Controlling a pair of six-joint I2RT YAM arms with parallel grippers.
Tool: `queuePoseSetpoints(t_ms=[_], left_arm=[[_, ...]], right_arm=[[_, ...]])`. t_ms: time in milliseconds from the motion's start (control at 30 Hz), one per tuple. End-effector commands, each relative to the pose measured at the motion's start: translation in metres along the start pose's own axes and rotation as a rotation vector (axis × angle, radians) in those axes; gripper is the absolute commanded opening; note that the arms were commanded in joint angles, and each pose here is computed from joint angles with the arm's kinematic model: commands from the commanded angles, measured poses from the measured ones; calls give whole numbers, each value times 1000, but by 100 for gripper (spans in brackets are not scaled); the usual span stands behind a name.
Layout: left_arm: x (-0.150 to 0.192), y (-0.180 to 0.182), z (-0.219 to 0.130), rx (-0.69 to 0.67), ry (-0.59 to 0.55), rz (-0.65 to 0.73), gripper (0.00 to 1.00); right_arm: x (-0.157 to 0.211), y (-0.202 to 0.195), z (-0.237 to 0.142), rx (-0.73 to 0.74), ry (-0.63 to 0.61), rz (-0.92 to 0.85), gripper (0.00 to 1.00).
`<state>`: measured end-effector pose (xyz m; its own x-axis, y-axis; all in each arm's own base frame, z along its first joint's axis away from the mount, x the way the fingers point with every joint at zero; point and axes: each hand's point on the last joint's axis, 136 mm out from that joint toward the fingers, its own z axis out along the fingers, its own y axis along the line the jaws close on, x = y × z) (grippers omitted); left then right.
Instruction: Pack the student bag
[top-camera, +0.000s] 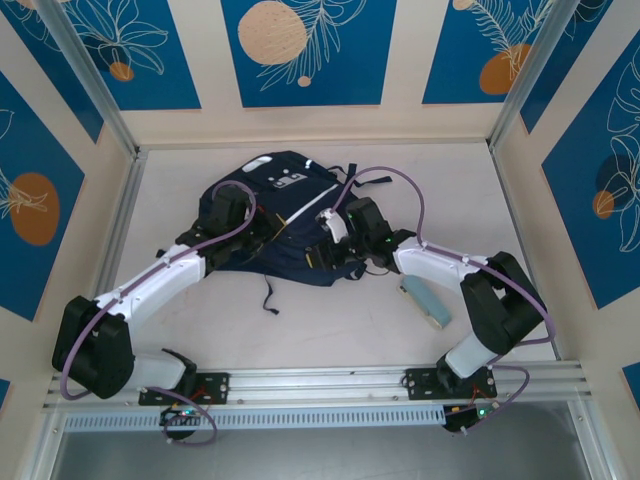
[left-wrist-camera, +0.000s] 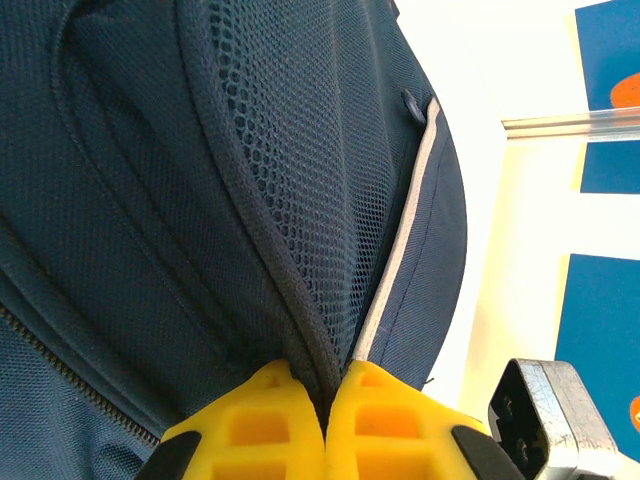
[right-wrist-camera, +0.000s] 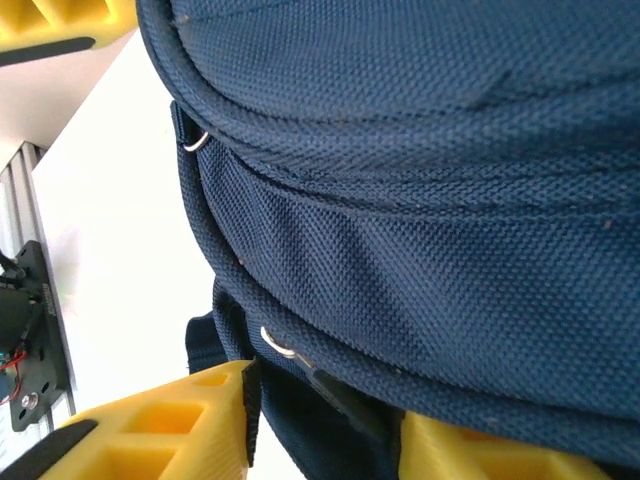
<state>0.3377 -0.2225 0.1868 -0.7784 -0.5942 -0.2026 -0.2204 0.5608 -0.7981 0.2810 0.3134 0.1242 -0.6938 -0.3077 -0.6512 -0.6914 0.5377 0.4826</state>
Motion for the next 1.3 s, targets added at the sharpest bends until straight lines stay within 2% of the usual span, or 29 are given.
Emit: queuePoseSetpoints(t_ms=[0,200,367,600,667,767,900,1067,1267], left_arm=[[-27,-65,-26,202,-95,69,0],[-27,-61,-26,189,-98,68,0],[-30,-47,-26,139,-121,73,0],[-33,-25,-33,47,-159,104,0],[-32,-20,-34,31,-158,109,0],[-30,-15,-32,21,-150,109,0],[-27,-5,-30,-2,-140,123,0],[-32,14,-28,-75,-137,170,0],[-51,30,-16,-120,-116,185,0]], right_arm=[[-12,3,3,37,-35,-65,35],[-14,-12,1,141,-44,-63,18],[-6,-24,-18,250,-49,-39,1],[23,-56,-45,446,-28,118,0],[26,-71,-54,520,-28,170,0],[22,-84,-61,552,-34,244,0],[8,-67,-53,460,-29,239,0],[-5,-7,-33,211,-18,115,0],[-1,53,-9,4,-19,34,0]])
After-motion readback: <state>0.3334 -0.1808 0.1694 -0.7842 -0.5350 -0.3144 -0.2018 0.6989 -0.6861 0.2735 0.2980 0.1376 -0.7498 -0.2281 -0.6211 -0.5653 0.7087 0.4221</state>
